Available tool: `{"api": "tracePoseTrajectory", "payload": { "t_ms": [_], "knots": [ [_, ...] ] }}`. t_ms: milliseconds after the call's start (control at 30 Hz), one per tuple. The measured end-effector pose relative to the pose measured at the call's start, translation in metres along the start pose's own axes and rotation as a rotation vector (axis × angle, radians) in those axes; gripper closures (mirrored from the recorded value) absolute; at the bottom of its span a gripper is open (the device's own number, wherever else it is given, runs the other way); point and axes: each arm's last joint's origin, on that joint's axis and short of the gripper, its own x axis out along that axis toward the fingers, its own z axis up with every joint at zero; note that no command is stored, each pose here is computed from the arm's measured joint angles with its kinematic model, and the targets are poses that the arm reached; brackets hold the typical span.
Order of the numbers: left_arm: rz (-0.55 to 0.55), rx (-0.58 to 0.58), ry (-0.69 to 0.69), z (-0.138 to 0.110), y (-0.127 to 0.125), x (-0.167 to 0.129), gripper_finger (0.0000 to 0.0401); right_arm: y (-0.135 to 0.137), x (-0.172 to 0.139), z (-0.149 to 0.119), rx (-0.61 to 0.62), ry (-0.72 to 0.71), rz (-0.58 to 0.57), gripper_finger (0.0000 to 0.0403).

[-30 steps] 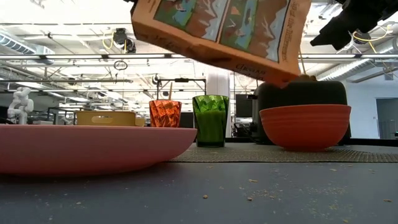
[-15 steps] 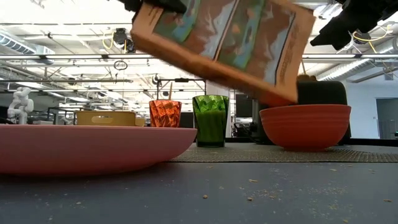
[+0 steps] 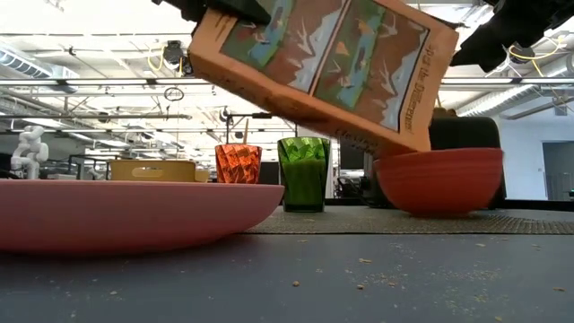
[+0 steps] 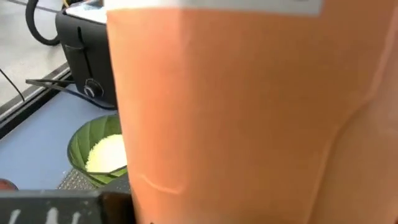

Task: Arrange a breakfast setting
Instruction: Pour the cereal from the cereal box into the pink bowl

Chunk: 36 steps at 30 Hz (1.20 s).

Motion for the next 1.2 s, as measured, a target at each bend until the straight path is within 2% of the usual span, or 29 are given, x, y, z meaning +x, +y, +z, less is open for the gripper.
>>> {"api": "tracePoseTrajectory", "payload": {
  "t_ms": [100,733,867,1200],
  "knots": [
    [-0.009,-0.005,-0.037,0.0054,-0.0003,-0.0035,0.0206,0.0,0.0001,0.0,0.0,0.001,0.0,0.0232],
    [-0.011,-0.013,0.027,-0.0016,0.0004,-0.0015,0.0206,0.0,0.0001,0.0,0.0,0.0,0.0,0.0232],
    [-0.007,-0.021,-0.015,0.0026,-0.0002,-0.0019,0.0206,0.0,0.0001,0.0,0.0,0.0,0.0,0.0232],
    [-0.012,-0.017,0.015,-0.0002,0.0003,-0.0018,0.0206,0.0,0.0,0.0,0.0,0.0,0.0,0.0232]
  ]
}}
